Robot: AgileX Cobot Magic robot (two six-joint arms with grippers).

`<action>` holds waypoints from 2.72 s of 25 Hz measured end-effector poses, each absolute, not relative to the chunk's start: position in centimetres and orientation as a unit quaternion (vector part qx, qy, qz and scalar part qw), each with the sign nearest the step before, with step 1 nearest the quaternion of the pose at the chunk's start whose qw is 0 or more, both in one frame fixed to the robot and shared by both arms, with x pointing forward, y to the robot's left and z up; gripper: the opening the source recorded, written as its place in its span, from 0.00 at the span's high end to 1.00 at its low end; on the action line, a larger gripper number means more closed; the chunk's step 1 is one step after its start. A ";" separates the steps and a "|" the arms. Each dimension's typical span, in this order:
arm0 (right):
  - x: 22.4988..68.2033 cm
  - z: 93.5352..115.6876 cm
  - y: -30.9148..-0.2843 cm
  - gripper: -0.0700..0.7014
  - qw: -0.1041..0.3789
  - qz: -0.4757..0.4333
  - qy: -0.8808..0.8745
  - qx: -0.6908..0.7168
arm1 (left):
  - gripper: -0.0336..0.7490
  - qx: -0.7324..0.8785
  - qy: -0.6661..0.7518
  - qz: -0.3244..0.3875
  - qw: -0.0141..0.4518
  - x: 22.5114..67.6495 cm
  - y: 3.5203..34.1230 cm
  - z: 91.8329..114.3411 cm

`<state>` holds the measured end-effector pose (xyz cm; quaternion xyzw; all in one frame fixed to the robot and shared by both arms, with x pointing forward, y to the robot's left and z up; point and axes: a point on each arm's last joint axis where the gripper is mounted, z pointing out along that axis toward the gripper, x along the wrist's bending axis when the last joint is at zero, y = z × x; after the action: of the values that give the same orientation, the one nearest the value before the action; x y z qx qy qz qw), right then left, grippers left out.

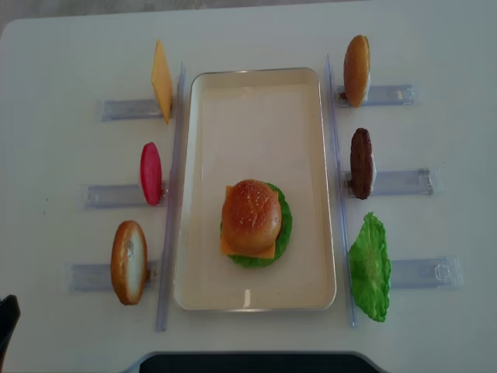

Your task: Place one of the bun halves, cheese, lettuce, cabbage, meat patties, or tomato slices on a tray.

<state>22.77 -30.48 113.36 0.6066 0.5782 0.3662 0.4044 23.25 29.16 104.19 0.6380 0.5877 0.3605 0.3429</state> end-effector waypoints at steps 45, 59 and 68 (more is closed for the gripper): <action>23.0 104.6 -30.0 0.16 0.351 0.345 0.612 0.619 | 0.78 0.638 0.588 0.361 0.343 23.3 29.2 104.2; 23.0 104.6 -30.0 0.16 0.351 0.345 0.612 0.619 | 0.78 0.638 0.588 0.361 0.343 23.3 29.2 104.2; 23.0 104.6 -30.0 0.16 0.351 0.345 0.612 0.619 | 0.78 0.638 0.588 0.361 0.343 23.3 29.2 104.2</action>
<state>22.98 -29.98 104.56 0.6190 0.6122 0.3448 0.3508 23.25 29.16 104.19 0.6380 0.5877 0.3605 0.3429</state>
